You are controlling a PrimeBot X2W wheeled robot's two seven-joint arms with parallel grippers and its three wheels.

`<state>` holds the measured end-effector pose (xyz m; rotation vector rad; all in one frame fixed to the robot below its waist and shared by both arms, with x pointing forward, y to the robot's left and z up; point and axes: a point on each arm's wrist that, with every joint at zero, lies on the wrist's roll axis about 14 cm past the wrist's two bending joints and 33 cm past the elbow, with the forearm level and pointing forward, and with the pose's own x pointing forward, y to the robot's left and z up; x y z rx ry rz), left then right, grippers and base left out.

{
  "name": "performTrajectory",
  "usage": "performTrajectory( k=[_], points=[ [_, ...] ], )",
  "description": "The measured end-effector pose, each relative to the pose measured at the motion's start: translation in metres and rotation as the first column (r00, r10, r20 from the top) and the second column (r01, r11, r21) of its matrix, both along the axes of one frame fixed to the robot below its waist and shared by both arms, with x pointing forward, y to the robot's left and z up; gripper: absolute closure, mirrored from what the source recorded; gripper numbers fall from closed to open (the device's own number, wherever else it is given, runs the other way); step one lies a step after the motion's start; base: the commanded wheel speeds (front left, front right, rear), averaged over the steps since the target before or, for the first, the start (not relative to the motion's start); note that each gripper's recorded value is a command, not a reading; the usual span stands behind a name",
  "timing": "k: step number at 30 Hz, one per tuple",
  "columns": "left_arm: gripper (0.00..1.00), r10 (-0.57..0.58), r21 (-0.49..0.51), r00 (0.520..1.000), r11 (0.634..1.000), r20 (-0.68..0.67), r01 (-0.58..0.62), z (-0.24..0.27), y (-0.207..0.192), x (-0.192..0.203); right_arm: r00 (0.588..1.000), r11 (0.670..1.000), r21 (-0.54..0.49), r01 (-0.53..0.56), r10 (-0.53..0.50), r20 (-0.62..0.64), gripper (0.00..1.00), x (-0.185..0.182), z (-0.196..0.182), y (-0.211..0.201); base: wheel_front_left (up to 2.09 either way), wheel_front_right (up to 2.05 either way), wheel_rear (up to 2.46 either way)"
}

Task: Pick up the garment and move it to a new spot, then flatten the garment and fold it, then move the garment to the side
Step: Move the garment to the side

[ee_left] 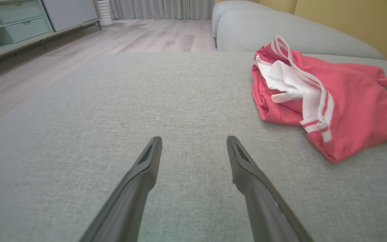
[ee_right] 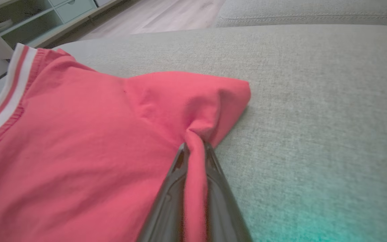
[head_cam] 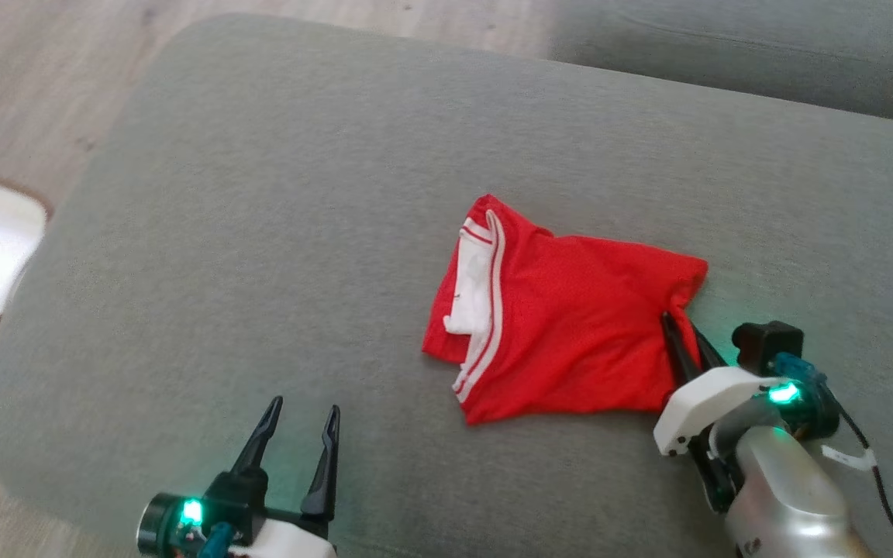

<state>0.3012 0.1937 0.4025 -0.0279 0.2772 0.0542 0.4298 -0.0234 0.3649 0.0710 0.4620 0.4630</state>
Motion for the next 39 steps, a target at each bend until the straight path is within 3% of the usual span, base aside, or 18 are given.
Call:
performTrajectory(
  k=[7, 12, 18, 24, 27, 30, 34, 39],
  points=[
    [0.0, -0.131, -0.019, 0.991, 0.991, 0.02, 0.131, 0.002, -0.037, 0.022, 0.993, 0.993, -0.006, 0.117, -0.117, 0.021, 1.0, -0.008, 0.007, -0.046, 0.0, 0.0, 0.0],
    [0.0, -0.281, -0.045, 0.958, 0.958, 0.052, 0.283, 0.008, -0.084, 0.046, 0.969, 0.969, -0.025, 0.247, -0.246, 0.035, 1.0, -0.027, 0.011, -0.1, 0.0, 0.0, 0.0],
    [0.0, -0.487, -0.055, 0.865, 0.867, 0.125, 0.496, 0.026, -0.16, 0.075, 0.912, 0.912, -0.024, 0.408, -0.407, 0.05, 1.0, -0.062, 0.016, -0.159, 0.0, 0.0, 0.0],
    [0.0, -0.618, -0.109, 0.773, 0.767, 0.142, 0.633, 0.028, -0.222, 0.074, 0.842, 0.842, -0.028, 0.538, -0.536, 0.058, 1.0, -0.097, 0.018, -0.203, 0.0, 0.0, 0.0],
    [0.0, -0.643, -0.142, 0.754, 0.741, 0.137, 0.657, 0.024, -0.239, 0.074, 0.848, 0.846, -0.07, 0.529, -0.523, 0.087, 1.0, -0.103, 0.022, -0.21, 0.0, 0.0, 0.0],
    [0.0, -0.653, -0.151, 0.748, 0.733, 0.118, 0.663, 0.015, -0.242, 0.074, 0.861, 0.851, -0.137, 0.506, -0.489, 0.142, 1.0, -0.082, 0.036, -0.221, 0.0, 0.0, 0.0],
    [0.0, -0.624, -0.163, 0.776, 0.759, 0.095, 0.63, 0.007, -0.23, 0.078, 0.846, 0.833, -0.203, 0.515, -0.457, 0.273, 1.0, -0.032, 0.085, -0.255, 0.0, 0.0, 0.0],
    [0.0, -0.583, -0.158, 0.809, 0.794, 0.072, 0.587, -0.002, -0.212, 0.082, 0.839, 0.754, -0.381, 0.535, -0.418, 0.35, 1.0, -0.006, 0.121, -0.315, 0.0, 0.0, 0.0]
  ],
)
